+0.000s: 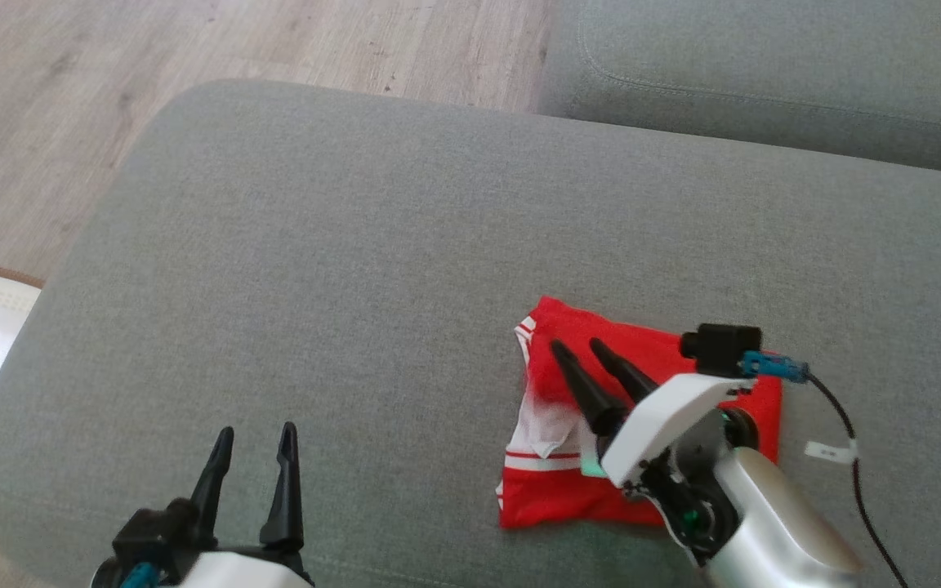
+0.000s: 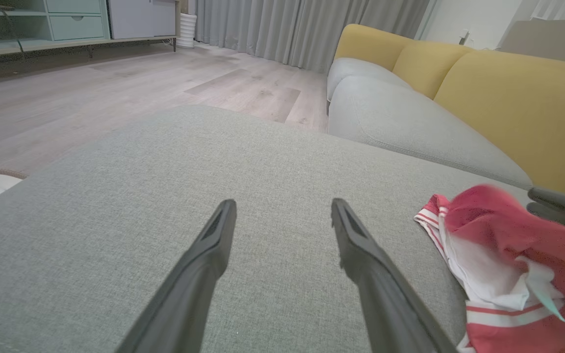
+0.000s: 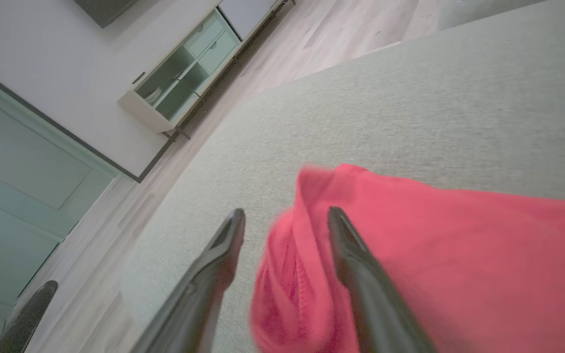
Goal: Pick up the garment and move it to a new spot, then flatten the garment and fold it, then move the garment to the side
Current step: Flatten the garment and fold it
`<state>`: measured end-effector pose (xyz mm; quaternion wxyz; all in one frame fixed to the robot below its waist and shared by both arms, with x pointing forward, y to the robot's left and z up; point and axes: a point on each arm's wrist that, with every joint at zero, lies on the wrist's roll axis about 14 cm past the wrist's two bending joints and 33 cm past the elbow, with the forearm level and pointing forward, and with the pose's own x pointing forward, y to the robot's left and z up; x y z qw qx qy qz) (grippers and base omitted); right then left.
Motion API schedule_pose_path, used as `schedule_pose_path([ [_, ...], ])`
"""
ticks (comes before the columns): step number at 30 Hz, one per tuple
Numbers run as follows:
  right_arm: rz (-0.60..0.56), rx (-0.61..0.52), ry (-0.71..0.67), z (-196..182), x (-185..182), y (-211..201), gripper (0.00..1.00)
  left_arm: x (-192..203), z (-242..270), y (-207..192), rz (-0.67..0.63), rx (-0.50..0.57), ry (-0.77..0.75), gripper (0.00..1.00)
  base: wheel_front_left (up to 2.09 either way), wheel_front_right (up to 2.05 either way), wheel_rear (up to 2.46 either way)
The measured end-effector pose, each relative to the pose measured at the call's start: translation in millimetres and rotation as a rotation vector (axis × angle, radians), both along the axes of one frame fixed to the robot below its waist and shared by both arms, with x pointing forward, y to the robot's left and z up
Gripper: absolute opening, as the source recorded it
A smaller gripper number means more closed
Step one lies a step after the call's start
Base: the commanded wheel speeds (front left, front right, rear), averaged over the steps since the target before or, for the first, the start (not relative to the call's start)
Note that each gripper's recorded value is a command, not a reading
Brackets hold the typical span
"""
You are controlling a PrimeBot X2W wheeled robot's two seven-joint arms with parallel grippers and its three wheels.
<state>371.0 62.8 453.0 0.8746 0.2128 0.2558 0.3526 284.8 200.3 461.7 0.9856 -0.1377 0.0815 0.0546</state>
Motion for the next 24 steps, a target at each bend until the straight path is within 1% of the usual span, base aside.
schedule_pose_path([
  [3,0.02,0.018,-0.016,6,0,9,1.0,-1,-1,0,0.0,-0.001,0.001,1.0,0.0,0.0,0.0],
  [7,0.012,0.052,-0.058,21,6,14,1.0,-1,-1,-3,-0.006,-0.004,-0.001,1.0,0.0,0.0,0.0],
  [11,-0.032,0.067,-0.144,40,21,9,1.0,-1,-1,-11,-0.029,-0.012,-0.003,1.0,0.0,0.0,0.0],
  [15,-0.12,-0.013,-0.274,48,42,-19,1.0,1,-2,-19,-0.05,-0.019,-0.003,1.0,0.0,0.0,0.0],
  [19,-0.207,-0.09,-0.372,56,56,-51,1.0,4,-1,-27,-0.079,-0.025,-0.01,1.0,0.0,0.0,0.0],
  [21,-0.253,-0.129,-0.399,55,57,-70,1.0,7,0,-30,-0.094,-0.019,-0.015,1.0,0.0,0.0,0.0],
  [24,-0.326,-0.188,-0.392,40,48,-103,1.0,16,6,-36,-0.118,-0.01,-0.035,1.0,0.0,0.0,0.0],
])
